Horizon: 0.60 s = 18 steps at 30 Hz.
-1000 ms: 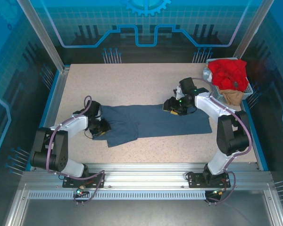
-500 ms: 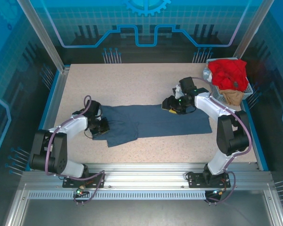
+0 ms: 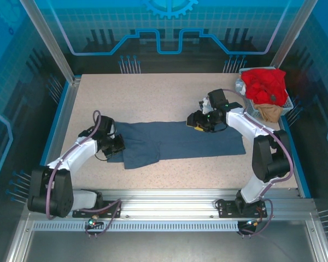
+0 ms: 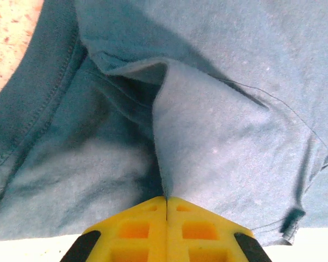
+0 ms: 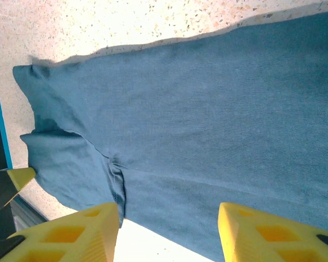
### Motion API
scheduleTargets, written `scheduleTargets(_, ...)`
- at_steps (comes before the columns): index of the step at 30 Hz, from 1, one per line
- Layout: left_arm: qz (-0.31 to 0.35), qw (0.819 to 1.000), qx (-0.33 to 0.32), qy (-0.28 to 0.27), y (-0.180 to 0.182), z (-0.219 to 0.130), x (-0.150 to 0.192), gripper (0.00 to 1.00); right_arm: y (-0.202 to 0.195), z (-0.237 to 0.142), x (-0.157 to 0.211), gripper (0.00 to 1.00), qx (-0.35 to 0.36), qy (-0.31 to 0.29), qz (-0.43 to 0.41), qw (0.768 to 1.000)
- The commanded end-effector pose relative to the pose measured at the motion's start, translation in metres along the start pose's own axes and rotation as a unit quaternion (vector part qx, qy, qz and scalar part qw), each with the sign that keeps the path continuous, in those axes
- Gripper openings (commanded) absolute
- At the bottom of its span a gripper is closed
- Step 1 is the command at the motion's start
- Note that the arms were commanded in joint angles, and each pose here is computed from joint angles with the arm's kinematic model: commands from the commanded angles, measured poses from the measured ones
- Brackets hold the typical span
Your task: Fold and stack the t-shirts
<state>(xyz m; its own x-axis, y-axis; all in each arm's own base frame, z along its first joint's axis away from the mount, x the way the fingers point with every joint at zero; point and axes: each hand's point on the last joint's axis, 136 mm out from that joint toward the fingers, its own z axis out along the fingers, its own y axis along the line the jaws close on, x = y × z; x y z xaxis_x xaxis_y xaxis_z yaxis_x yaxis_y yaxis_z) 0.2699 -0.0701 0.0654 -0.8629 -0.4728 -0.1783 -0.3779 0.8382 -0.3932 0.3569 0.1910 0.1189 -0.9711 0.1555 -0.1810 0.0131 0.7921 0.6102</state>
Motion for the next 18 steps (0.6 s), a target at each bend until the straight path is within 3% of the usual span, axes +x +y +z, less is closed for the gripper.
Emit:
scheduleTargets(1, -0.012, 1.000, -0.001, -0.013, -0.006, -0.016, -0.005, 0.00, 0.011, -0.005, 0.000, 0.52, -0.014, -0.003, -0.009, 1.000)
scheduleTargets(10, -0.027, 0.999, -0.007, -0.033, -0.022, -0.033, -0.031, 0.00, 0.011, -0.005, -0.001, 0.52, -0.013, -0.003, -0.009, 1.000)
scheduleTargets(18, -0.016, 0.999, -0.045, -0.011, -0.030, -0.024, -0.056, 0.00, 0.009, -0.007, 0.001, 0.52, -0.012, -0.003, -0.007, 1.000)
